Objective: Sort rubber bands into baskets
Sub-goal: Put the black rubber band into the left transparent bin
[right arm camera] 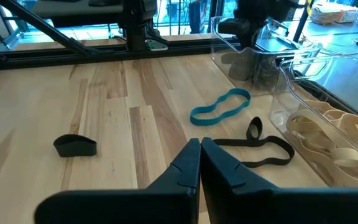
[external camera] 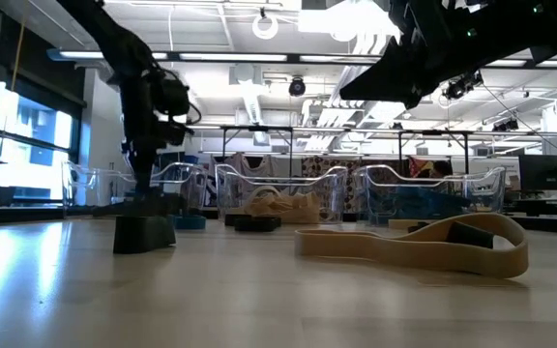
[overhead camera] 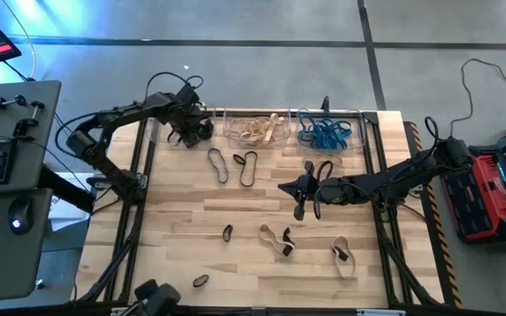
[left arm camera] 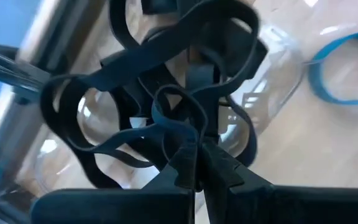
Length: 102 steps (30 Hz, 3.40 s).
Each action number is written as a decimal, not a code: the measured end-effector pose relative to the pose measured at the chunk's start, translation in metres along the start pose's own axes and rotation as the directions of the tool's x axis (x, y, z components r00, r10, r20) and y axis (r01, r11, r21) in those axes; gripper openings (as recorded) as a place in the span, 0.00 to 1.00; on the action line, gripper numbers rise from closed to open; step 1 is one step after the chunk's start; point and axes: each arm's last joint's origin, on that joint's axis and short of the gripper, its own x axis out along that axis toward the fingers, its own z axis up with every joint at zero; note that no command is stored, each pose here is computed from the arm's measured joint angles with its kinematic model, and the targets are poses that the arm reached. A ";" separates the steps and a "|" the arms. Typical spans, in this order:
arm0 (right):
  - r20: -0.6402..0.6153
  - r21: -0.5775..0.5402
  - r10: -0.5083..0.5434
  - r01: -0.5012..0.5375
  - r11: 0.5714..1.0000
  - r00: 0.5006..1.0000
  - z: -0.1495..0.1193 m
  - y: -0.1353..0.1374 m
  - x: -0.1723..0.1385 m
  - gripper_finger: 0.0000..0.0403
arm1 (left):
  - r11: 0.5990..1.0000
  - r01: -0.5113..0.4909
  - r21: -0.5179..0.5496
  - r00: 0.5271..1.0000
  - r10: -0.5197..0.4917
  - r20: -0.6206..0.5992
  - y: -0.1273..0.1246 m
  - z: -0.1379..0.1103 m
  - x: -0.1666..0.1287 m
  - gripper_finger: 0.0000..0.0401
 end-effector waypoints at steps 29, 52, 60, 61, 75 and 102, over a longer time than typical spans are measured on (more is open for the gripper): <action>0.000 0.017 -0.017 0.017 1.000 1.000 0.000 -0.001 0.000 0.00 | 0.954 0.035 0.298 0.918 -0.148 0.369 -0.088 -0.003 -0.091 0.46; -0.038 0.033 -0.021 0.022 0.999 0.999 -0.004 -0.001 0.000 0.00 | 0.720 0.110 0.685 0.819 -0.456 0.348 -0.229 0.022 -0.053 0.29; -0.040 0.032 -0.021 0.022 0.999 0.999 -0.004 -0.001 0.000 0.00 | 0.715 0.121 0.689 0.866 -0.415 0.279 -0.241 0.030 -0.014 0.32; -0.040 0.032 -0.021 0.022 0.999 0.999 -0.004 -0.001 0.000 0.00 | 0.715 0.121 0.689 0.869 -0.411 0.274 -0.243 0.030 -0.009 0.34; -0.060 0.029 -0.023 0.025 0.999 0.998 -0.006 -0.001 0.000 0.00 | 0.722 0.055 0.690 0.904 -0.329 0.272 -0.237 0.043 0.028 0.46; -0.083 0.028 -0.026 0.028 0.999 0.996 -0.009 -0.002 0.000 0.00 | 0.714 0.126 0.688 0.889 -0.389 0.241 -0.233 0.044 0.030 0.02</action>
